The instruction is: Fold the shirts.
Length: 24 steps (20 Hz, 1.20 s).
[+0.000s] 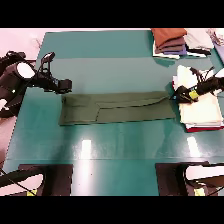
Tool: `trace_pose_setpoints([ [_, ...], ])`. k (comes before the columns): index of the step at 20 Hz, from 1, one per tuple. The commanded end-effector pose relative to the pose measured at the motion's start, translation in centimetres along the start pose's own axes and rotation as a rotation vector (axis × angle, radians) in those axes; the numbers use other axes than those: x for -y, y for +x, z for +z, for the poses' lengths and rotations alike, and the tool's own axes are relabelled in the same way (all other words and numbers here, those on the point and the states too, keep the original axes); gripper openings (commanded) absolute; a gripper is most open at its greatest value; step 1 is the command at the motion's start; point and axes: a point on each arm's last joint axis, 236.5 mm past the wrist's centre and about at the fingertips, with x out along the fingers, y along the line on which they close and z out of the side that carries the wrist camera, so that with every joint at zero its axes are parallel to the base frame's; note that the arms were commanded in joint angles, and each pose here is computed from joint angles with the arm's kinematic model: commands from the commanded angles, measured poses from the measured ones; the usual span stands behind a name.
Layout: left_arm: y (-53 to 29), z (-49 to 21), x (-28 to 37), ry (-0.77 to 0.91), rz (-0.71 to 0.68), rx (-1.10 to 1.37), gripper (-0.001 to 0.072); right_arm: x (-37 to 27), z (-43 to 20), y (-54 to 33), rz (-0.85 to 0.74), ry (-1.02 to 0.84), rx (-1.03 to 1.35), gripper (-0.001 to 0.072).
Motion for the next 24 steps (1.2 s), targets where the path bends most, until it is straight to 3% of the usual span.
trace_pose_setpoints([
  [1,0.3,-0.4,2.2,0.021,-0.049,-0.008,0.0025,2.0,-1.1,1.8,0.020,0.069,0.005,0.0487],
  [9,3.2,-2.3,9.8,0.106,-0.139,-0.018,0.0025,1.9,-1.6,4.9,0.022,0.086,-0.006,0.0474],
  [11,4.8,-3.4,12.2,0.114,-0.183,-0.038,0.0025,0.3,-1.9,6.0,0.082,0.076,-0.036,0.0352],
  [13,6.5,-4.3,14.3,0.109,-0.222,-0.050,0.0025,-1.3,-1.2,5.8,0.104,0.031,-0.006,0.0103],
  [15,8.5,-5.5,15.6,0.108,-0.239,-0.082,0.0024,-2.8,-0.1,3.9,0.101,-0.022,0.043,0.0020],
  [24,16.1,-5.7,19.9,0.127,-0.276,-0.153,0.0024,-19.0,0.8,-9.5,0.172,-0.399,0.293,0.0019],
])
